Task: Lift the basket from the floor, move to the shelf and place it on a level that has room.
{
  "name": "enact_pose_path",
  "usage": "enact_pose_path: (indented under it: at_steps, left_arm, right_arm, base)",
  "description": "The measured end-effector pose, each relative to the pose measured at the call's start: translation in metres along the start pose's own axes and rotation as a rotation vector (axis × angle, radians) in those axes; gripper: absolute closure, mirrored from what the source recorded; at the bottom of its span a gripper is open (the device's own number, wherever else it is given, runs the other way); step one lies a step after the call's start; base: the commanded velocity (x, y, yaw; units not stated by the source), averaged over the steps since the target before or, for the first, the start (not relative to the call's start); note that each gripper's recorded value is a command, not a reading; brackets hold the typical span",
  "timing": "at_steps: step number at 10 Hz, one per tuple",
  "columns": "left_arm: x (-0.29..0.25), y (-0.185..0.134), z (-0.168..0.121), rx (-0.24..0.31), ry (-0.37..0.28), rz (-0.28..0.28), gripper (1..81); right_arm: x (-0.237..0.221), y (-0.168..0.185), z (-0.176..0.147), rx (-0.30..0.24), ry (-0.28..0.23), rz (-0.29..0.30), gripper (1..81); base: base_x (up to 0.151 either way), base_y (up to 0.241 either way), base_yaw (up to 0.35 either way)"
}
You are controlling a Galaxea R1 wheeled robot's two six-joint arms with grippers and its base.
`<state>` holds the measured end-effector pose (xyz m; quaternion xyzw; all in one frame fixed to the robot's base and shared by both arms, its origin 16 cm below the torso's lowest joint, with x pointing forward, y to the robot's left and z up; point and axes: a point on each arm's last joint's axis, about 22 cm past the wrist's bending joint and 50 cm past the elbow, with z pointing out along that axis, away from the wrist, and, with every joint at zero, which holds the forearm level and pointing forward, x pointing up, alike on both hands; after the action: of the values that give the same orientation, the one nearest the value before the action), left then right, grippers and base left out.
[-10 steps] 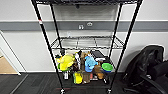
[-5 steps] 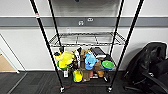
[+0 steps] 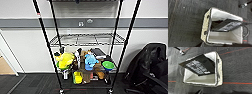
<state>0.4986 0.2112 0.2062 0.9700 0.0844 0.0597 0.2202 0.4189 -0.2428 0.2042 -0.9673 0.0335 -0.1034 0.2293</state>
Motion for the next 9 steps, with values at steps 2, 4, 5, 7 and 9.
enact_pose_path:
  at_steps: [2,4,5,7,9]
  left_arm:
    - [0.001,-0.011,0.018,0.006,-0.018,-0.005,1.0]
    - [-0.007,-0.023,0.046,0.01,-0.051,-0.015,1.0]
    - [-0.004,-0.026,0.056,0.009,-0.053,-0.014,1.0]
    - [0.018,-0.025,0.066,0.003,-0.026,0.0,1.0]
    - [0.026,-0.023,0.08,-0.008,-0.006,0.013,1.0]
  right_arm:
    - [-0.007,0.009,0.019,-0.002,-0.02,0.009,1.0]
    - [-0.009,0.014,0.046,0.003,-0.048,0.013,1.0]
    - [-0.007,0.017,0.057,0.005,-0.05,0.011,1.0]
    - [0.01,0.019,0.071,0.01,-0.034,-0.002,1.0]
    - [0.028,0.014,0.088,0.024,-0.009,-0.018,1.0]
  base:
    - [0.0,0.0,0.0]
    - [0.0,0.0,0.0]
    - [0.0,0.0,0.0]
    - [0.0,0.0,0.0]
    - [0.0,0.0,0.0]
